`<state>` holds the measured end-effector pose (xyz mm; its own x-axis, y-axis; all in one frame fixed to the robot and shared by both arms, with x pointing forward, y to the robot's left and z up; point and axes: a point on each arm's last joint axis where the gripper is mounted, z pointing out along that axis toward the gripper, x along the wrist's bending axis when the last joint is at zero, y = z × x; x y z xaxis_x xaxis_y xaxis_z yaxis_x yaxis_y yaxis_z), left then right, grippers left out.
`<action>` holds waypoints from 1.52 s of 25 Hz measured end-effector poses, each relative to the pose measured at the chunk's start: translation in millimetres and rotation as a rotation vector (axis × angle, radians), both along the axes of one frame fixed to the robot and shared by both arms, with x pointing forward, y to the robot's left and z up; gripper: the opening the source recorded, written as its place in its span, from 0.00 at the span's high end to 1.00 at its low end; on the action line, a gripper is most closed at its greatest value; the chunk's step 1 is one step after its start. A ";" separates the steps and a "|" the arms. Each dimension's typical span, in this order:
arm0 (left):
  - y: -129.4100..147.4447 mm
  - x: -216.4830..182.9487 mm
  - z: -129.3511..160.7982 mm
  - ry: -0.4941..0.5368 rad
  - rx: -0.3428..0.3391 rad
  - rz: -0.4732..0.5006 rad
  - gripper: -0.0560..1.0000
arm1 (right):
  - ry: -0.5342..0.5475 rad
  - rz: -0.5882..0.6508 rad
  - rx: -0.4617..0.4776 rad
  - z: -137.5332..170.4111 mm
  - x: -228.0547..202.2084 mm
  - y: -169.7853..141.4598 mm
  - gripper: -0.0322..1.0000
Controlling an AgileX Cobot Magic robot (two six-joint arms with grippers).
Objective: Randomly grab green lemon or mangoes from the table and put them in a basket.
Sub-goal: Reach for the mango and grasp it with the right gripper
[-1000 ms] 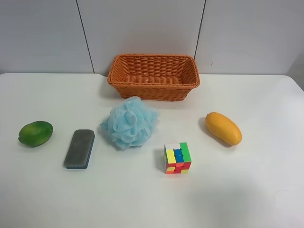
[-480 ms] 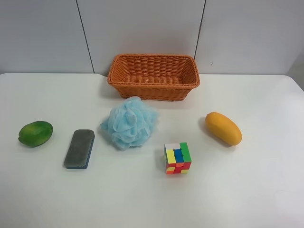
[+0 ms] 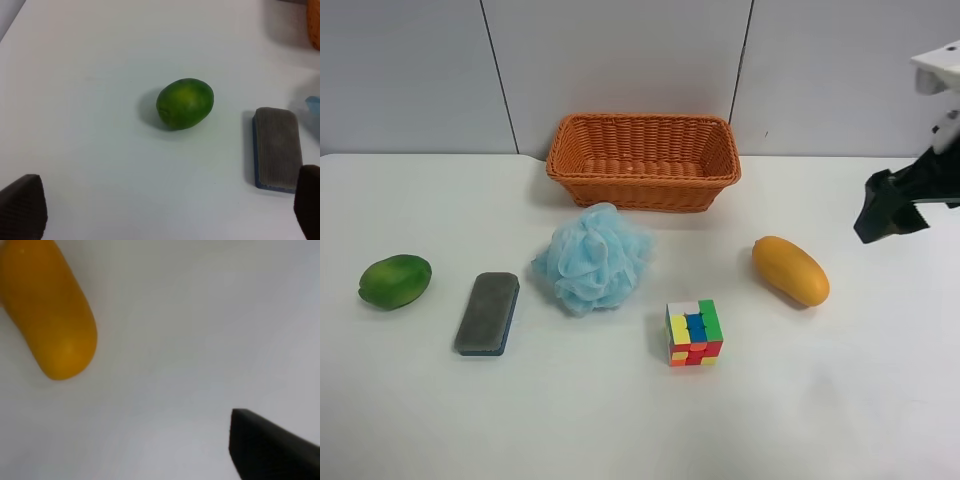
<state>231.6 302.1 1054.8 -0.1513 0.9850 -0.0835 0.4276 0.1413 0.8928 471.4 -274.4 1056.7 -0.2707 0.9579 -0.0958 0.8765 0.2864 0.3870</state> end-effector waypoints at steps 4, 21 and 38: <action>0.1 0.0 0.0 0.000 0.001 0.001 0.01 | 0.033 0.017 0.011 -19.9 18.2 3.9 0.01; 0.1 0.0 0.0 0.000 0.001 0.001 0.01 | 0.175 0.104 0.061 -128.5 75.9 18.6 0.01; 0.1 0.0 0.0 0.000 0.001 0.001 0.01 | 0.160 0.103 0.063 -150.3 85.7 19.7 0.03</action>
<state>231.6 302.1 1054.8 -0.1518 0.9849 -0.0827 0.4276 0.1409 0.8929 557.1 -254.7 906.4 -0.3743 0.9272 0.0153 0.8956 0.3572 0.2652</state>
